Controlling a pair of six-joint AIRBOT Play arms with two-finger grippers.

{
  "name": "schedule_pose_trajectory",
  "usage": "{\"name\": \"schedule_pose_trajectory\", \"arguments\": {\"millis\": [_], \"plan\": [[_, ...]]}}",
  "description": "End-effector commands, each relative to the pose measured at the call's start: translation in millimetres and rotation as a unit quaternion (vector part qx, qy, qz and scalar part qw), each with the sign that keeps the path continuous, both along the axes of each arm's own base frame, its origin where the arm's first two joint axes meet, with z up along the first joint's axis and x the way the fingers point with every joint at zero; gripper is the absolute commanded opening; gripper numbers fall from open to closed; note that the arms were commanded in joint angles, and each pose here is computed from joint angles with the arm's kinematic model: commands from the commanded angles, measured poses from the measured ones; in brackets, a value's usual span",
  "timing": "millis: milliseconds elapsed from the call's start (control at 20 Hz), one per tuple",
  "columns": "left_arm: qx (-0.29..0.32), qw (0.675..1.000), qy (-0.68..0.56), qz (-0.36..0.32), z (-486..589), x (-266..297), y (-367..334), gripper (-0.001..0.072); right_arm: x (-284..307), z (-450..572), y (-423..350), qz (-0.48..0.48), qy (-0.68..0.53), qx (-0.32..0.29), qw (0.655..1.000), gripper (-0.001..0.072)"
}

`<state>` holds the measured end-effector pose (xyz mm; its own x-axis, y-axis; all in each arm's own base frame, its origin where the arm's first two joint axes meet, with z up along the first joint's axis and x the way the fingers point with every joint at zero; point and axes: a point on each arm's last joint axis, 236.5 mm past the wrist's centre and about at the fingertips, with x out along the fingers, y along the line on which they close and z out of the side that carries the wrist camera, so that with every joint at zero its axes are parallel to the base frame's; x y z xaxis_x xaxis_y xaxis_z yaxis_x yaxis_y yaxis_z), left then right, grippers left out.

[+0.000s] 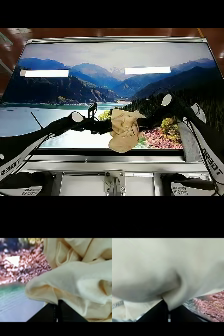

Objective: Fold the shirts.

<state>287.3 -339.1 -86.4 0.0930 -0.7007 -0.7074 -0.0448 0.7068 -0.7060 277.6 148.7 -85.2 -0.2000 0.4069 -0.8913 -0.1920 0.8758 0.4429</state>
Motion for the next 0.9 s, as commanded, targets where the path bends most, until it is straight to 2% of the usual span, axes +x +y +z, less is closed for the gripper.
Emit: {"name": "schedule_pose_trajectory", "arguments": {"millis": [0,150,250,350,450,500,550,650,700,750,850], "plan": [[0.008,0.998,-0.051,-0.027,32.8,28.4,18.7,0.0036,19.5,34.6,-4.7,0.033,-0.082,-0.014,0.996,0.0062],[0.038,0.983,-0.168,-0.062,121.0,72.7,53.8,0.0035,57.5,133.6,-17.6,0.042,-0.240,-0.036,0.969,0.0062],[0.050,0.956,-0.284,-0.051,219.5,96.8,79.6,0.0035,78.0,235.1,-16.9,0.023,-0.383,-0.022,0.923,0.0061],[0.039,0.907,-0.419,-0.020,345.1,97.1,101.1,0.0035,84.5,360.4,-18.7,-0.025,-0.547,0.011,0.836,0.0061],[0.012,0.841,-0.540,0.014,468.0,65.3,120.1,0.0035,68.4,464.4,-27.1,-0.088,-0.658,0.056,0.746,0.0061],[-0.001,0.807,-0.590,0.028,519.2,41.8,129.8,0.0035,54.4,502.5,-29.6,-0.110,-0.689,0.082,0.711,0.0061],[-0.003,0.780,-0.625,0.036,553.1,21.5,139.5,0.0036,43.2,522.1,-29.0,-0.118,-0.701,0.100,0.696,0.0061],[0.027,0.742,-0.668,0.050,587.3,-6.8,163.0,0.0036,31.6,525.7,-26.9,-0.121,-0.692,0.113,0.703,0.0061],[0.057,0.735,-0.673,0.055,587.0,-12.6,175.6,0.0036,29.5,512.5,-25.3,-0.113,-0.675,0.105,0.722,0.0062],[0.092,0.742,-0.661,0.058,576.4,-12.6,188.0,0.0036,29.8,493.0,-26.6,-0.100,-0.653,0.084,0.746,0.0062],[0.164,0.777,-0.606,0.052,536.6,-7.3,210.2,0.0036,30.9,448.4,-29.9,-0.075,-0.595,0.043,0.799,0.0062]]}}
